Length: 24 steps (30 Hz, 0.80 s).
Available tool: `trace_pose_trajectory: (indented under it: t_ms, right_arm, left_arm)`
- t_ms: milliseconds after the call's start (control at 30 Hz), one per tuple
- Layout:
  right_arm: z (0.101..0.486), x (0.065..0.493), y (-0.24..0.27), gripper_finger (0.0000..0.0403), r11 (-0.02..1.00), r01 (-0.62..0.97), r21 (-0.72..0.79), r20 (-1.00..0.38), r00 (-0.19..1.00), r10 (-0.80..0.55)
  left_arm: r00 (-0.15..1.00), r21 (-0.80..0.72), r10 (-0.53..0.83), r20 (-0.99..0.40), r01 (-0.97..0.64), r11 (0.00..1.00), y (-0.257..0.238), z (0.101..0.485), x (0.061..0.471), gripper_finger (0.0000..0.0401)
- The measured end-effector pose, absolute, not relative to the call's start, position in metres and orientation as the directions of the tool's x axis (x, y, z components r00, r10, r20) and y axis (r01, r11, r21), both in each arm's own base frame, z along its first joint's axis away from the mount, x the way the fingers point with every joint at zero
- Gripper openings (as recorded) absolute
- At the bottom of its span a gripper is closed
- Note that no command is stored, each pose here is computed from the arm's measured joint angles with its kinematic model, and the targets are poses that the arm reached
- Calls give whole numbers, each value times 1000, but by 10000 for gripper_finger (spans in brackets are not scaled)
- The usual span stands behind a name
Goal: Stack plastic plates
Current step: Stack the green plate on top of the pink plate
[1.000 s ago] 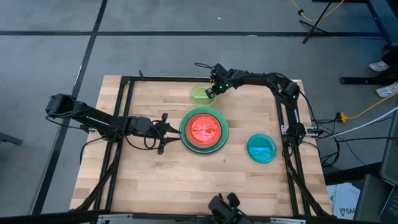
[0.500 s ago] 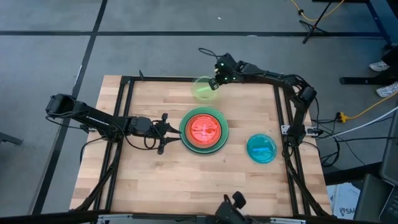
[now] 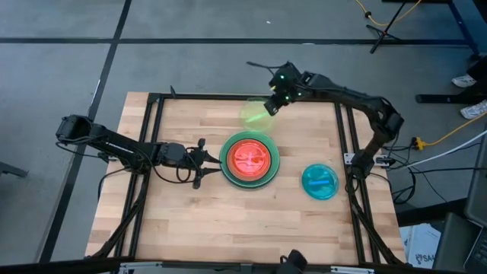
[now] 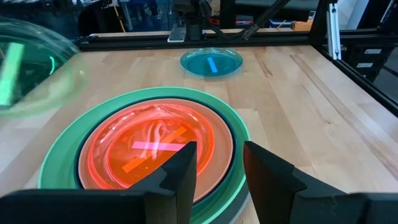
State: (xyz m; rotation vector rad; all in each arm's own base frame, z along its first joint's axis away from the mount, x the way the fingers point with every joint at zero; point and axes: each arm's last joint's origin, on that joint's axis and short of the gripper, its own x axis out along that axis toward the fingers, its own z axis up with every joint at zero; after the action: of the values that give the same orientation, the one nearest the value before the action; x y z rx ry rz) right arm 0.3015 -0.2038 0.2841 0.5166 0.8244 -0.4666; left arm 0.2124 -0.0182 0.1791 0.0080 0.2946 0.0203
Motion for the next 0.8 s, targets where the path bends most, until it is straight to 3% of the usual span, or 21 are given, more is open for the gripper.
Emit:
trace_pose_trajectory:
  t_ms: [500, 800]
  right_arm:
    - [275, 333, -137, 1, 920, 295, 258, -803, 596, 35]
    - [255, 346, -101, 1, 955, 216, 201, -801, 598, 33]
  left_arm:
    - [957, 11, 21, -291, -19, 1000, -18, 179, 212, 124]
    - [957, 11, 21, -290, -19, 1000, -18, 179, 212, 124]
